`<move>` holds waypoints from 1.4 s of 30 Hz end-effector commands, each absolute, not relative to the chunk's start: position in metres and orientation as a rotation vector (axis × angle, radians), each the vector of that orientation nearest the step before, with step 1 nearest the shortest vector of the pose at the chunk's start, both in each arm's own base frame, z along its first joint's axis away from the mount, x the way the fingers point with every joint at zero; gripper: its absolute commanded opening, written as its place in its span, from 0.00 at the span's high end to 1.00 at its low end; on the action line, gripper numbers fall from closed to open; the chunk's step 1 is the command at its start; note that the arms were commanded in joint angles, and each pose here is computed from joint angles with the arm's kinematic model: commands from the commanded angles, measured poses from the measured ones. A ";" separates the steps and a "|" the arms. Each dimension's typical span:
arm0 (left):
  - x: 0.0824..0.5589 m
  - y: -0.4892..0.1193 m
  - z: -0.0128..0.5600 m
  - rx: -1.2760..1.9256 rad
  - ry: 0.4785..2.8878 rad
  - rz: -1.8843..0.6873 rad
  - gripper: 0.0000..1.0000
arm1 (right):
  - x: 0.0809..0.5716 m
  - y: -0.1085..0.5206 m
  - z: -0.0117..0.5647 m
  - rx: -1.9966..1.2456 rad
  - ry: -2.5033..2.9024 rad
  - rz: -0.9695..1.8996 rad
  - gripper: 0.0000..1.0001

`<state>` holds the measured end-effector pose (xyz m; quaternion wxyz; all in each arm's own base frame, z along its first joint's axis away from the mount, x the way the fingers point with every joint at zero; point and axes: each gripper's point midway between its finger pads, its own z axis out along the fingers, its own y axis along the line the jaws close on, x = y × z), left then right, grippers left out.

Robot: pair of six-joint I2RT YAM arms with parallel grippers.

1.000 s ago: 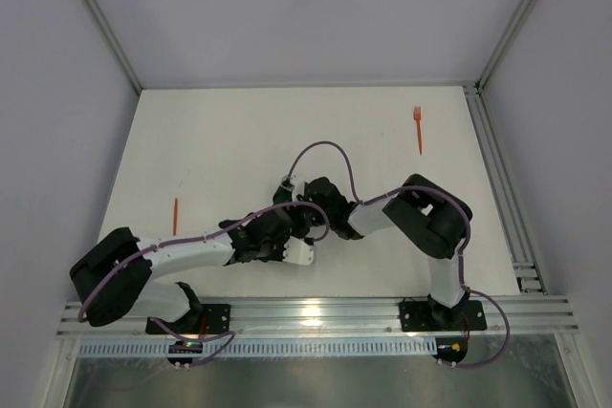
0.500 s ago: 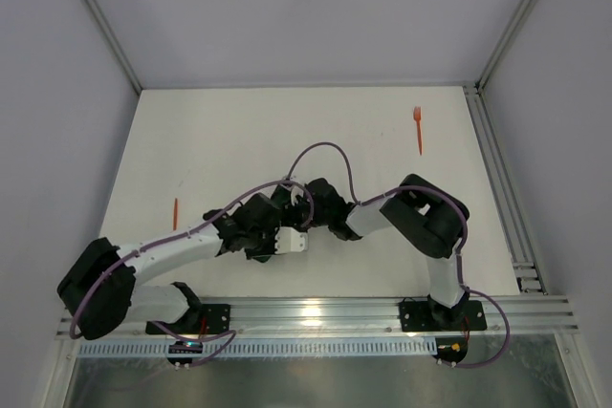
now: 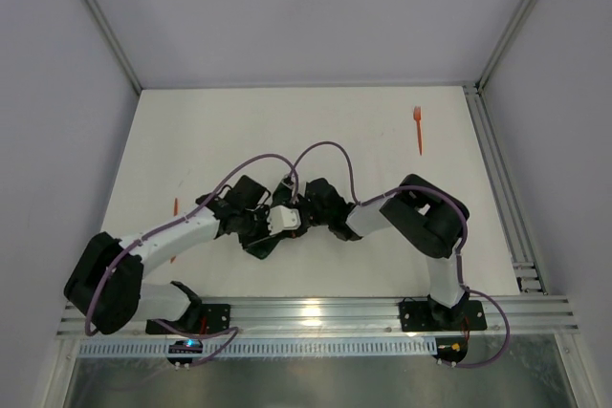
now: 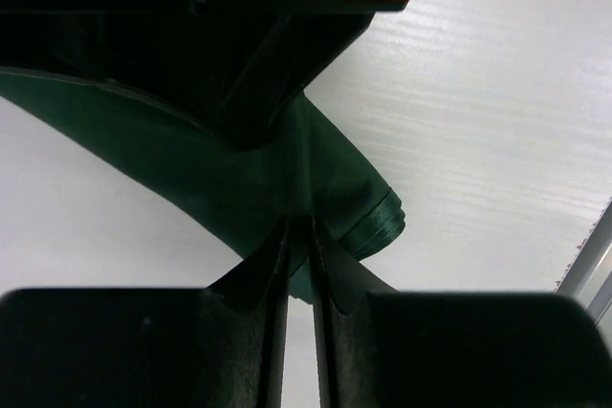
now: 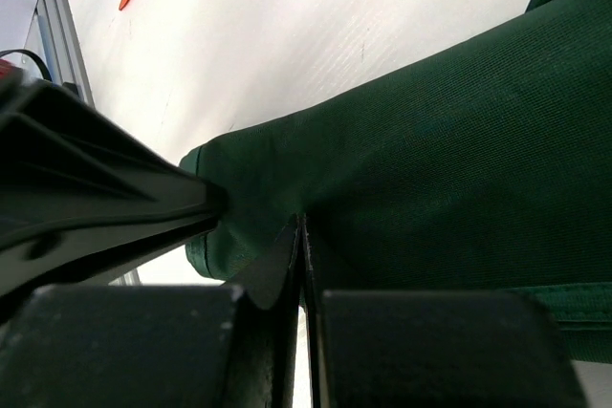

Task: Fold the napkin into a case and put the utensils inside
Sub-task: Stuff the top corner of the smaller-rectangle-folded napkin at the center of the board.

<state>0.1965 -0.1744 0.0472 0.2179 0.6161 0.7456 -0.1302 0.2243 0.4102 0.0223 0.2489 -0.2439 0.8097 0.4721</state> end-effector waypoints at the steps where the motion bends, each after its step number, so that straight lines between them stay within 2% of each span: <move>1: 0.196 -0.168 0.030 1.718 2.112 -0.340 0.85 | 0.221 0.386 -0.022 -0.612 2.359 1.134 0.96; 10: 0.184 -0.155 -0.006 1.795 2.214 -0.329 0.85 | 0.225 0.396 0.003 -0.614 2.292 1.190 0.96; 16: 0.182 -0.152 -0.015 1.818 2.216 -0.326 0.85 | 0.244 0.398 0.078 -0.667 2.152 1.212 0.91; 17: 0.182 -0.152 -0.015 1.815 2.210 -0.327 0.85 | 0.257 0.394 0.103 -0.647 2.100 1.200 0.90; 22: 0.182 -0.153 -0.015 1.822 2.200 -0.332 0.86 | 0.285 0.364 0.123 -0.651 2.143 1.079 0.85; 23: 0.181 -0.153 -0.016 1.829 2.207 -0.336 0.87 | 0.315 0.350 0.134 -0.598 2.136 0.984 0.84; 26: 0.180 -0.154 -0.016 1.829 2.204 -0.347 0.87 | 0.342 0.342 0.143 -0.528 2.103 0.933 0.79; 31: 0.179 -0.153 -0.016 1.831 2.213 -0.348 0.87 | 0.390 0.337 0.133 -0.508 2.106 0.753 0.75; 35: 0.178 -0.152 -0.016 1.830 2.216 -0.349 0.87 | 0.394 0.340 0.106 -0.528 2.157 0.739 0.76; 39: 0.178 -0.152 -0.016 1.825 2.225 -0.344 0.87 | 0.386 0.331 0.077 -0.516 2.211 0.705 0.83; 42: 0.178 -0.152 -0.016 1.824 2.228 -0.343 0.88 | 0.376 0.318 0.056 -0.477 2.252 0.682 0.85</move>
